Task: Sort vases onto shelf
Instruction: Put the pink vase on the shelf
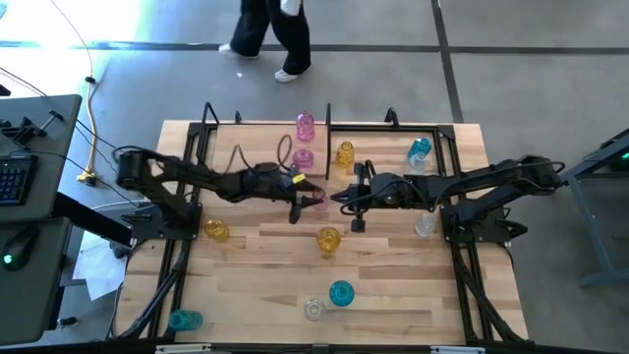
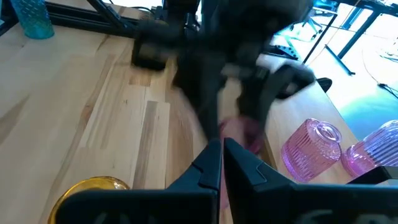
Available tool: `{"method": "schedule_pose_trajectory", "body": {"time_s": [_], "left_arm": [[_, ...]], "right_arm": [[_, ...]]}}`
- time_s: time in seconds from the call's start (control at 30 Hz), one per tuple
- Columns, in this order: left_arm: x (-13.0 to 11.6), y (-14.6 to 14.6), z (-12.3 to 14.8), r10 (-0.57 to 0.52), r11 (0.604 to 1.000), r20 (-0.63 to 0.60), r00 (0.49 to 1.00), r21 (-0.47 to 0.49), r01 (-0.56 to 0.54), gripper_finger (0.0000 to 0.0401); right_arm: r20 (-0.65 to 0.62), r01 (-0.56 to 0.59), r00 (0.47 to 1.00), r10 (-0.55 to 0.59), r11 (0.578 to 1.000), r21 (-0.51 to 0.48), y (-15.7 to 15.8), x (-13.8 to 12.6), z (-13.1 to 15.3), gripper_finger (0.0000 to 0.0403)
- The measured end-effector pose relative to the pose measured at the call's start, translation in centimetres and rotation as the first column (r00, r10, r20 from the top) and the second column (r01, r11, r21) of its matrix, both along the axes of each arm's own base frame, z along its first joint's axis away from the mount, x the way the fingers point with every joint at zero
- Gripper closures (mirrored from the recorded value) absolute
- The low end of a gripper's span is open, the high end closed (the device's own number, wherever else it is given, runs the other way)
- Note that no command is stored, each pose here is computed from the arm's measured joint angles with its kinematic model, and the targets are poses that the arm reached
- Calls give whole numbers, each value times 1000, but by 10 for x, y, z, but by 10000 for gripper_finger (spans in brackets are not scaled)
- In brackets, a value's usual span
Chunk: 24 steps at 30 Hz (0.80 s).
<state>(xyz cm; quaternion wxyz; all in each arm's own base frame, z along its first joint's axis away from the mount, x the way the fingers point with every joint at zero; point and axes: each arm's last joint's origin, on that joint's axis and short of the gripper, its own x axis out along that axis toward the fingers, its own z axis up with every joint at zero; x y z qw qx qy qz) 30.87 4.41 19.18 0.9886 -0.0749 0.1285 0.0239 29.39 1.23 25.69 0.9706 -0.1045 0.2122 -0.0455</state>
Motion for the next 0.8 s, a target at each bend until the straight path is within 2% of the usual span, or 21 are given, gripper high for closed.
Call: {"method": "schedule_pose_trajectory", "body": {"time_s": [0.1,0.27,0.47,0.63,0.8], "left_arm": [[-15,9,25,44,999,30,999,-11,-43,252],[-46,35,58,209,978,71,975,-7,-209,252],[-73,75,76,358,933,119,926,-6,-360,252],[-71,104,83,374,926,123,919,1,-377,252],[-59,123,75,366,931,80,927,-9,-366,252]], "right_arm": [[0,2,1000,-2,1000,3,0,0,0,403],[0,2,1000,-2,1000,3,0,0,0,403],[0,2,1000,-2,1000,3,0,0,0,403],[1,3,1000,-3,1000,7,0,0,0,403],[2,9,1000,-9,1000,20,0,0,0,403]]}}
